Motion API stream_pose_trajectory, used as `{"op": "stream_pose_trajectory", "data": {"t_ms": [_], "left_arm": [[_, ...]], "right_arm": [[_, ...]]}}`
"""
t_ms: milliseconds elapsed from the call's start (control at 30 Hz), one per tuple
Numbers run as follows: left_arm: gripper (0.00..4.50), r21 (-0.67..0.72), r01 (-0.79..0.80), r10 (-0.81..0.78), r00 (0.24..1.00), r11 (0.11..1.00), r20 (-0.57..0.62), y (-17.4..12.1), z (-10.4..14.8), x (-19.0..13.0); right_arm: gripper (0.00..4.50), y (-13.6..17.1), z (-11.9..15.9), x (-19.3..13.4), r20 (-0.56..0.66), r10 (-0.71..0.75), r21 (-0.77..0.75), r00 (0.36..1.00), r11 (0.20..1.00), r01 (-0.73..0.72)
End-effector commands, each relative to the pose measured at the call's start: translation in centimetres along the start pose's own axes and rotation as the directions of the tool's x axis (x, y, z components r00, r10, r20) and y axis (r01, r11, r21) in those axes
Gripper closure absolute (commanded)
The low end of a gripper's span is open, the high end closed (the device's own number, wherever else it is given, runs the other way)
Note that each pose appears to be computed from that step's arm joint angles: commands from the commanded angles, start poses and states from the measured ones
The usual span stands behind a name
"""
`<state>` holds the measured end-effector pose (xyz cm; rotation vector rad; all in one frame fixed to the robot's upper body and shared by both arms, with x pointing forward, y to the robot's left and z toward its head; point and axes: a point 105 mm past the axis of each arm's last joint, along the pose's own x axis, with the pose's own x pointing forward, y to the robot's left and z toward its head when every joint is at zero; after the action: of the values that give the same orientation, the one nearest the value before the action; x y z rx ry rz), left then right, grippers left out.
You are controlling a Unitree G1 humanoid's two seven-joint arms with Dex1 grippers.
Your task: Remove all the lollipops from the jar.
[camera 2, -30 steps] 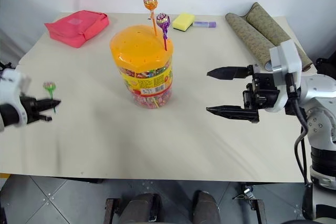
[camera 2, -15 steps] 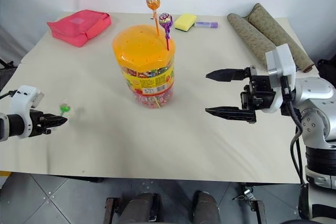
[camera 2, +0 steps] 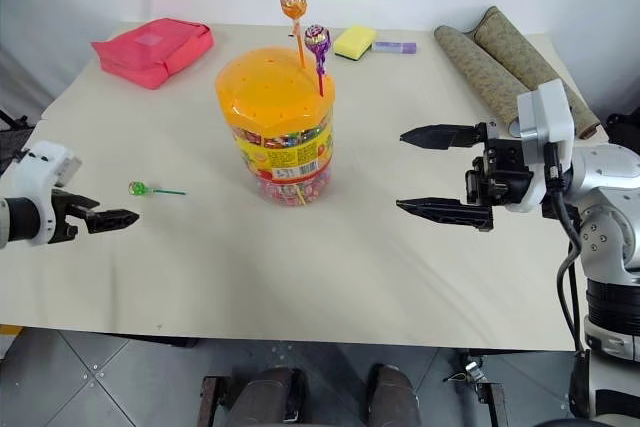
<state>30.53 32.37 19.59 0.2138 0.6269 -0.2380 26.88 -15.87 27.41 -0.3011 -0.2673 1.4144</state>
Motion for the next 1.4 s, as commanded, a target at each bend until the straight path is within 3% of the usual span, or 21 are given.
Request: {"op": "stream_pose_trajectory", "data": {"t_ms": [33, 167, 233, 333, 500, 700, 933, 1167, 1267, 1400], "left_arm": [[0.05, 0.068, -0.011, 0.009, 0.999, 0.998, 0.037, 0.2, 1.6, -0.8], [0.05, 0.115, -0.011, -0.002, 0.993, 0.993, 0.119, 0.1, 3.8, -1.1], [0.05, 0.157, 0.022, -0.057, 0.973, 0.987, 0.222, -0.6, 5.8, -1.6], [0.05, 0.279, 0.165, -0.279, 0.853, 0.946, 0.442, -3.3, 9.4, -3.3], [0.05, 0.431, 0.223, -0.452, 0.696, 0.874, 0.558, -4.9, 11.6, -5.0], [0.05, 0.538, 0.269, -0.580, 0.584, 0.799, 0.568, -5.5, 11.8, -5.6], [0.05, 0.647, 0.450, -0.787, 0.294, 0.615, 0.543, -6.8, 11.1, -7.2], [0.05, 0.717, 0.468, -0.846, 0.152, 0.516, 0.511, -7.1, 10.8, -8.3], [0.05, 0.708, 0.459, -0.835, 0.169, 0.536, 0.523, -6.9, 11.1, -8.2], [0.00, 0.667, 0.456, -0.805, 0.255, 0.589, 0.536, -6.1, 10.8, -7.7]], "right_arm": [[0.00, -0.4, 1.5, -0.9, 0.001, -0.053, -0.065, 0.999, 0.996, 0.053], [0.00, -1.4, 2.1, -1.1, -0.001, -0.118, -0.045, 0.993, 0.992, 0.118], [0.00, -2.0, 2.4, -1.2, -0.011, -0.153, -0.042, 0.988, 0.987, 0.152], [0.00, -3.3, 2.6, -1.0, -0.043, -0.223, -0.032, 0.974, 0.975, 0.221], [0.00, -5.3, 3.3, 1.3, -0.016, -0.319, -0.058, 0.948, 0.946, 0.317], [0.00, -5.4, 3.9, 5.2, 0.007, -0.267, -0.032, 0.964, 0.963, 0.267], [0.00, -6.1, 3.8, 9.9, 0.014, -0.221, 0.018, 0.975, 0.975, 0.221], [0.00, -8.1, 4.2, 12.4, 0.067, -0.238, 0.065, 0.969, 0.970, 0.233], [0.00, -8.4, 4.4, 12.5, 0.081, -0.237, 0.069, 0.968, 0.970, 0.232], [0.92, -8.6, 4.9, 12.7, 0.102, -0.230, 0.081, 0.968, 0.972, 0.223]]}}
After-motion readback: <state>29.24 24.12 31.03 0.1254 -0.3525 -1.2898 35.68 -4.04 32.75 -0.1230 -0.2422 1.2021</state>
